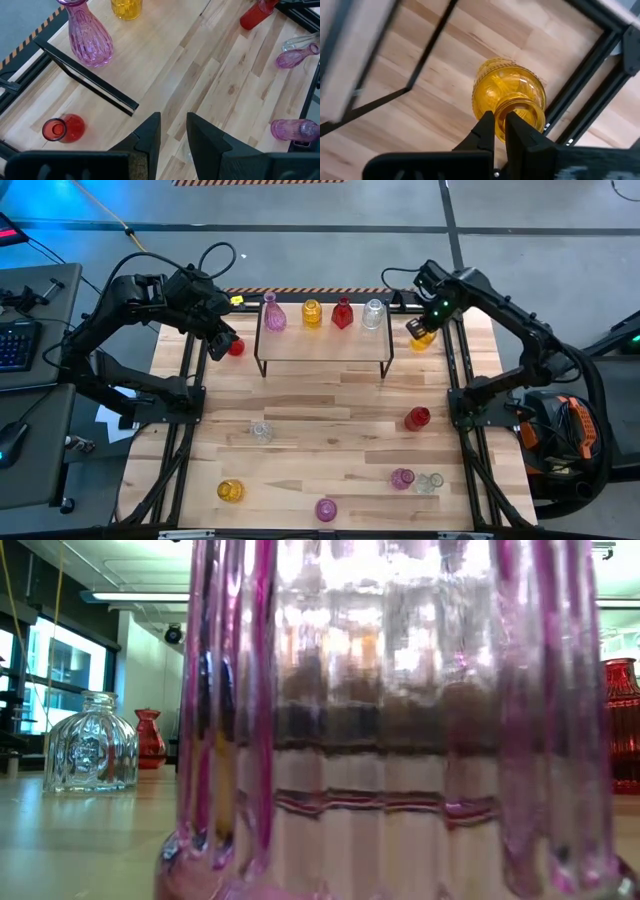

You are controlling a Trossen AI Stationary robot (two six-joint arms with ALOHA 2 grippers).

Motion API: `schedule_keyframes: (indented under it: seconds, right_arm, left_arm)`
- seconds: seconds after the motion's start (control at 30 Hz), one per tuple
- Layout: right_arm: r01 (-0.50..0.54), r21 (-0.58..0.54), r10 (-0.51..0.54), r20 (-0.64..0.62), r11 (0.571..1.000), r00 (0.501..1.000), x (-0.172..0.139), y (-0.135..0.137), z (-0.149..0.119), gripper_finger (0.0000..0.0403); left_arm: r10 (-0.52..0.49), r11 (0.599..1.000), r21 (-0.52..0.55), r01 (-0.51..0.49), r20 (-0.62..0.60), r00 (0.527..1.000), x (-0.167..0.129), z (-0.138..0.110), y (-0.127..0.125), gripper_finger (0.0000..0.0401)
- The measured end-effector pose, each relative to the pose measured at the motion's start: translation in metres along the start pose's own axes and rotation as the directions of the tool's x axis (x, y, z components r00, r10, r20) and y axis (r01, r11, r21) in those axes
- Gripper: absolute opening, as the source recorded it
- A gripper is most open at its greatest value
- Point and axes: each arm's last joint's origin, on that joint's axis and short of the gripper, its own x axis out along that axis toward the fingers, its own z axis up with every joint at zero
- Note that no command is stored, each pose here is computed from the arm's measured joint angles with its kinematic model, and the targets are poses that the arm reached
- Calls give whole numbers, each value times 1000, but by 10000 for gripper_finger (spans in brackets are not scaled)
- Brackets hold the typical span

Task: Sort vases onto shelf
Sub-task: Put the top yellow vase on the shelf aligned with the other yellow vase

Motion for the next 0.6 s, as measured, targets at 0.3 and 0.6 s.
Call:
schedule_keyframes:
  seconds: [0.3, 0.6]
  right_arm:
    - [54, -45, -49, 98, 998, 994, -69, 16, -7, 0]
    - [32, -79, -13, 224, 996, 975, -103, 28, -11, 0]
  left_arm:
    - [0, 1000, 0, 0, 0, 1000, 0, 0, 0, 85]
    - [0, 1000, 0, 0, -1, 1000, 0, 0, 0, 85]
